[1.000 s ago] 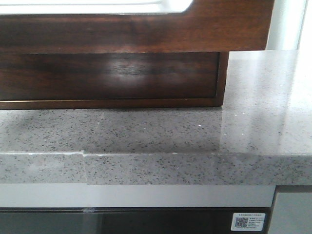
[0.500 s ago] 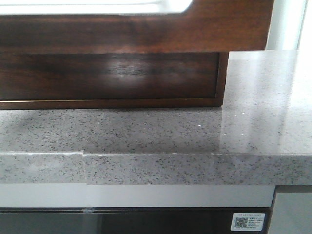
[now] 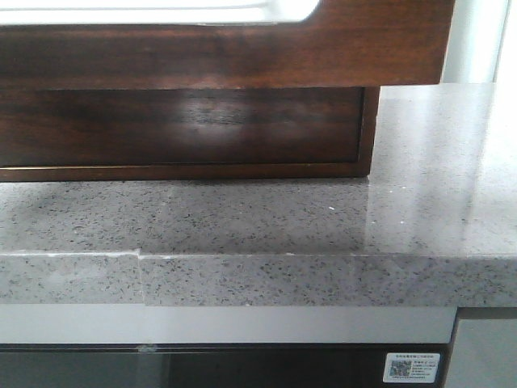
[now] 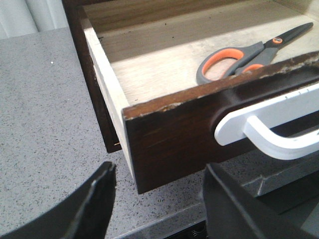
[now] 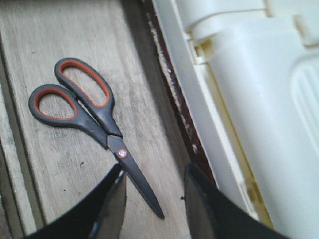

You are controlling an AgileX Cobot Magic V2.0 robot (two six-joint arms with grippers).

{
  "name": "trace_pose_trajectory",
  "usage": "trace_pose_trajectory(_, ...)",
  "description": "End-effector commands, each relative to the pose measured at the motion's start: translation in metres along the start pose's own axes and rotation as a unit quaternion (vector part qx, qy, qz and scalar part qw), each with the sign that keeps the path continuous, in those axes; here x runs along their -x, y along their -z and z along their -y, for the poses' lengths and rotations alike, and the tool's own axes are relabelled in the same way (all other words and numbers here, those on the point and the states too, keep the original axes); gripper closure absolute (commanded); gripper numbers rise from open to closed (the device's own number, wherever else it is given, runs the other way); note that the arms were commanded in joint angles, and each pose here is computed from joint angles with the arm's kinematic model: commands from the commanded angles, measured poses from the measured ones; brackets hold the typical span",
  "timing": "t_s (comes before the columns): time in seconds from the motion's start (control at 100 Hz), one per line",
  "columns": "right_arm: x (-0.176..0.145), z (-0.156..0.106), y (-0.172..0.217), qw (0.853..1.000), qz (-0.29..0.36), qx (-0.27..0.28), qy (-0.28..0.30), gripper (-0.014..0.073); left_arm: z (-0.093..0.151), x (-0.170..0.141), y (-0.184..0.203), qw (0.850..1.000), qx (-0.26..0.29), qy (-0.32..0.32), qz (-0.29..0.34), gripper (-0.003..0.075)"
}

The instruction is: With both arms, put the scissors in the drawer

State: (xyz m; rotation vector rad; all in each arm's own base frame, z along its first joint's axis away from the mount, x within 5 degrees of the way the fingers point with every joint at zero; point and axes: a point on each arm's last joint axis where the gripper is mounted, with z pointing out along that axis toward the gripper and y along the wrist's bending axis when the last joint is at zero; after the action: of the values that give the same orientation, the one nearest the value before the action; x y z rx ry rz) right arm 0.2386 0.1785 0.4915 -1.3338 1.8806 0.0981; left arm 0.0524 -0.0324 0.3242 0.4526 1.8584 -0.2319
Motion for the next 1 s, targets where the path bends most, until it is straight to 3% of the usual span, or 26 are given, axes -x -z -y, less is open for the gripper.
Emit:
trace_pose_trajectory(0.0,-0.011,0.003,0.041,0.998,0.009,-0.028,-0.05,0.0334,-0.002,0.013,0.002,0.999,0.007,0.014,0.04,0.0352)
trace_pose_trajectory(0.19,-0.056,0.014,0.055,0.979,-0.01,-0.075,-0.188,0.0334,-0.002,0.013,0.002,0.999,0.007,0.014,0.04,0.0352)
trace_pose_trajectory(0.39,-0.123,0.018,0.059,0.934,0.022,-0.135,-0.33,0.0334,-0.002,0.013,0.002,0.999,0.007,0.014,0.04,0.0352)
trace_pose_trajectory(0.52,-0.171,0.006,0.062,0.899,0.023,-0.189,-0.395,0.0334,-0.002,0.013,0.002,0.999,0.007,0.014,0.04,0.0352)
trace_pose_trajectory(0.68,-0.212,-0.026,0.057,0.875,0.016,-0.231,-0.425,0.0334,-0.002,0.013,0.002,0.999,0.007,0.014,0.04,0.0352)
trace_pose_trajectory(0.85,-0.232,-0.063,0.054,0.871,0.034,-0.248,-0.423,0.0334,-0.002,0.013,0.002,0.999,0.007,0.014,0.04,0.0352)
trace_pose_trajectory(0.99,-0.239,-0.077,0.054,0.87,0.044,-0.258,-0.418,0.0334,-0.002,0.013,0.002,0.999,0.008,0.014,0.041,0.0352)
